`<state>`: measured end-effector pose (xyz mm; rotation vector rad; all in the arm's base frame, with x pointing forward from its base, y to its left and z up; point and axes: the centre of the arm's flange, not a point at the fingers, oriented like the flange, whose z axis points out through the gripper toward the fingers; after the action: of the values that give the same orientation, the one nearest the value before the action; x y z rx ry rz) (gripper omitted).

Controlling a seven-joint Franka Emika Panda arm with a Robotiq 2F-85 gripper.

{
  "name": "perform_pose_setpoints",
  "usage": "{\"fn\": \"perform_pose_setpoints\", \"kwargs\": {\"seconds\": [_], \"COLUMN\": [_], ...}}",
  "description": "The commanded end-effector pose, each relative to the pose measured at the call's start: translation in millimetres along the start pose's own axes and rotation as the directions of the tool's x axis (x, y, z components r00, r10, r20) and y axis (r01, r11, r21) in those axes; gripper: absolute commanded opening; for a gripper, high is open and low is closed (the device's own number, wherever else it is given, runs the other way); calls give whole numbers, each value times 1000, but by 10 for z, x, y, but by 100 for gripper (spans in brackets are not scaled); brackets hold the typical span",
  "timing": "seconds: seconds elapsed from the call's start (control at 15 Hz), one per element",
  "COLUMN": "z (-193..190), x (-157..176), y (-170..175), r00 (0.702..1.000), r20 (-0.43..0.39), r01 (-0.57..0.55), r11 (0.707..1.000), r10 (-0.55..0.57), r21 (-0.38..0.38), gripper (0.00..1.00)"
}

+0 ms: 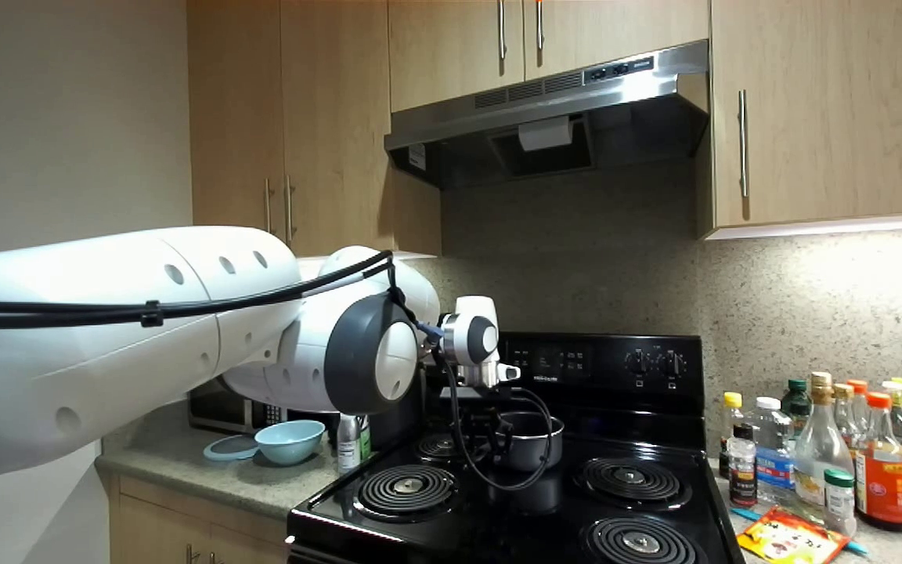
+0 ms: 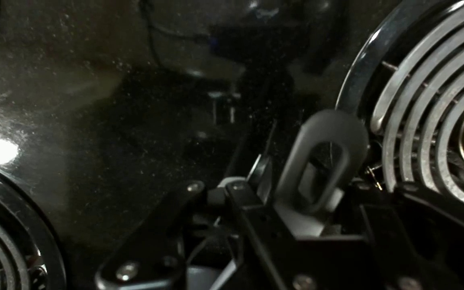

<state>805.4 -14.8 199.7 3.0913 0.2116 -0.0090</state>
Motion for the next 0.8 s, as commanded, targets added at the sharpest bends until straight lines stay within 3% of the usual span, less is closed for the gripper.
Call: {"fn": "perform_pose_setpoints", "kwargs": {"seconds": [0.0, 0.6, 0.73], "z": [-33, -215, -238], "x": [94, -148, -127], "y": [48, -151, -172], "r00": [1000, 980, 981], "r20": [-5, -171, -160], "r01": [2, -109, -125], "r11": [1000, 993, 990], "r10": [-2, 99, 112], "r21": [11, -48, -72], "gripper": [1, 2, 2]}}
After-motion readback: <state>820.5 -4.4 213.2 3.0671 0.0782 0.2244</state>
